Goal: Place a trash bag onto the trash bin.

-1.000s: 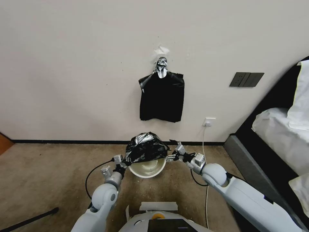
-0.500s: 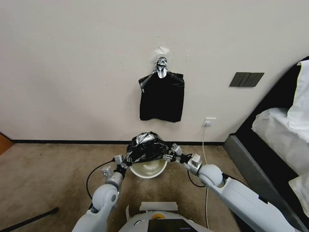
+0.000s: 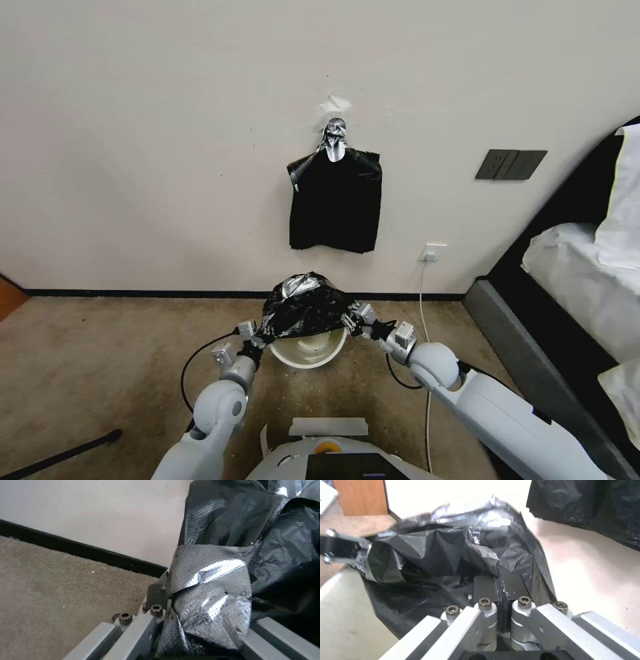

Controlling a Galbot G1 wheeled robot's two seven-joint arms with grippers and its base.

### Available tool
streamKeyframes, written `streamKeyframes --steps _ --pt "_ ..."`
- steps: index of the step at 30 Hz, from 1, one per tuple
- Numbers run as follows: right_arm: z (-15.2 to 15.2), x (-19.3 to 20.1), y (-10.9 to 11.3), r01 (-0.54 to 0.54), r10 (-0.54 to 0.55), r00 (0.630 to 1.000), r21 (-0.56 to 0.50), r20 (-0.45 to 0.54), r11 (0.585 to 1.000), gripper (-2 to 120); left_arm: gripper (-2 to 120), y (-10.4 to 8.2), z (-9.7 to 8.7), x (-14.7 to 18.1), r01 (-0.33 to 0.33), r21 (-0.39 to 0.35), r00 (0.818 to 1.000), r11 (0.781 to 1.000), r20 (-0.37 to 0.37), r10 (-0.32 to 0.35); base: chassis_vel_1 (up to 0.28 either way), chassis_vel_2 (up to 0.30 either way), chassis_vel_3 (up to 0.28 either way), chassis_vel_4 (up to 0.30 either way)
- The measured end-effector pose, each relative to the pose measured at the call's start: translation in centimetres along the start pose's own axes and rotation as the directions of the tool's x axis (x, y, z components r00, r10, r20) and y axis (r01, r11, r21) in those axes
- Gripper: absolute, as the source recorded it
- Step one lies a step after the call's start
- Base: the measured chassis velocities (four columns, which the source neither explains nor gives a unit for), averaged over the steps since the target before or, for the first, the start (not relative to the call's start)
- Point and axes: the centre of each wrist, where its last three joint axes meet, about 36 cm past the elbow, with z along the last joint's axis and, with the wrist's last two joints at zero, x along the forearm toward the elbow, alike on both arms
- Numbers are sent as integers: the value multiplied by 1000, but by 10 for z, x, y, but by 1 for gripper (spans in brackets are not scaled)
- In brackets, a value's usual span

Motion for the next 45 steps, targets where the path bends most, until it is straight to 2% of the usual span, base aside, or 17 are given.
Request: streamKeyframes --steps 4,7,8,11,18,27,37,39,45 --pt "-2 1 3 34 -34 999 -15 24 999 0 1 0 -2 -1 7 23 1000 1000 -3 -7 0 0 0 0" --pt "-3 9 12 137 -135 989 -31 56 990 0 1 -3 -9 -1 9 94 1000 996 -4 -9 0 0 0 0" --pt "-3 9 12 137 -135 989 -31 56 990 0 1 -3 -9 -1 9 94 1000 996 -4 -9 0 0 0 0" --pt "-2 17 26 245 -242 968 -38 73 969 0 1 -5 -14 -2 15 128 1000 992 -2 -15 0 0 0 0" --pt "-1 22 34 329 -326 942 -29 80 944 0 1 -6 -19 -3 32 146 999 989 -3 -32 0 0 0 0" --pt "11 30 38 396 -394 917 -17 70 918 0 1 -9 -38 -3 55 223 998 973 -5 -55 0 0 0 0" --pt "27 32 30 448 -451 892 67 40 892 0 1 -12 -56 2 91 280 995 956 -71 -74 0 0 0 0" --pt "40 32 20 451 -456 890 133 9 883 0 1 -11 -66 7 93 301 993 949 -101 -65 0 0 0 0" --pt "70 34 9 459 -462 886 201 -34 865 0 1 -10 -80 16 84 349 989 933 -143 -36 0 0 0 0"
